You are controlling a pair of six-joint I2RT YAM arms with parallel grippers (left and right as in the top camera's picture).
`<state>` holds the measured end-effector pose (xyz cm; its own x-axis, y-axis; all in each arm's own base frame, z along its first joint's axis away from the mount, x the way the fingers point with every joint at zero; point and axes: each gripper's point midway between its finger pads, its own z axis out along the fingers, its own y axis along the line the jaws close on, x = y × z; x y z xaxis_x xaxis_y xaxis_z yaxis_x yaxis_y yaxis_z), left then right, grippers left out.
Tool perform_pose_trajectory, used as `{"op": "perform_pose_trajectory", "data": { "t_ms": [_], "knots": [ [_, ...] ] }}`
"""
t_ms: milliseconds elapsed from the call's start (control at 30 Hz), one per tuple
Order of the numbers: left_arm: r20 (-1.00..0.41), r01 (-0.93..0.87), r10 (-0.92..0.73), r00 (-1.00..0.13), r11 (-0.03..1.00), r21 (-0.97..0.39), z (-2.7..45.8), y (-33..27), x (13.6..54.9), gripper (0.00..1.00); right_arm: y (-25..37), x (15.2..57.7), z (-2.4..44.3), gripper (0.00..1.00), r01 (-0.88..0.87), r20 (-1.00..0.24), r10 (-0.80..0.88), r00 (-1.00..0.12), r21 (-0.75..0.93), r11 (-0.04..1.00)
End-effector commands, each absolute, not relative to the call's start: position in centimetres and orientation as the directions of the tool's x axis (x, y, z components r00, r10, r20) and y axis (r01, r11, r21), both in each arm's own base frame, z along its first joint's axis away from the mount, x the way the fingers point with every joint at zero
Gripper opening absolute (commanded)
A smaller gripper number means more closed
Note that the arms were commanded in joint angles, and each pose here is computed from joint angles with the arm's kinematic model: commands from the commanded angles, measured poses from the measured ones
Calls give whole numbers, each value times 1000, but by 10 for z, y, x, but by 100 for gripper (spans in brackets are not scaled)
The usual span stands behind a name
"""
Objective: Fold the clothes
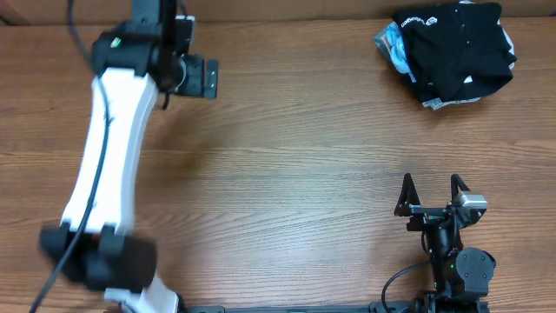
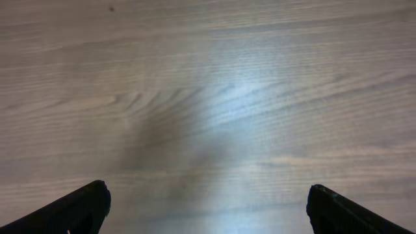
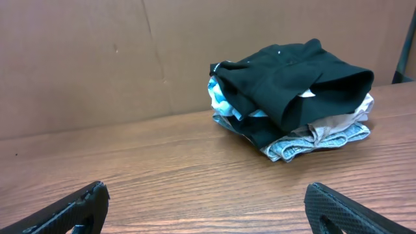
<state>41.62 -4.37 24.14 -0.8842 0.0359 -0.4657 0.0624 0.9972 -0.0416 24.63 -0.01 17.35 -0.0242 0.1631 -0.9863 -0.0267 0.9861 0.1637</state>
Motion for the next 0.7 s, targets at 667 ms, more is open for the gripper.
{"op": "perform_pose_trajectory", "data": {
  "t_ms": [667],
  "knots": [
    [-883, 4, -57, -465, 998, -67, 159, 2, 293, 100, 2, 246, 172, 100, -35, -988, 155, -20, 155, 987]
  ]
}}
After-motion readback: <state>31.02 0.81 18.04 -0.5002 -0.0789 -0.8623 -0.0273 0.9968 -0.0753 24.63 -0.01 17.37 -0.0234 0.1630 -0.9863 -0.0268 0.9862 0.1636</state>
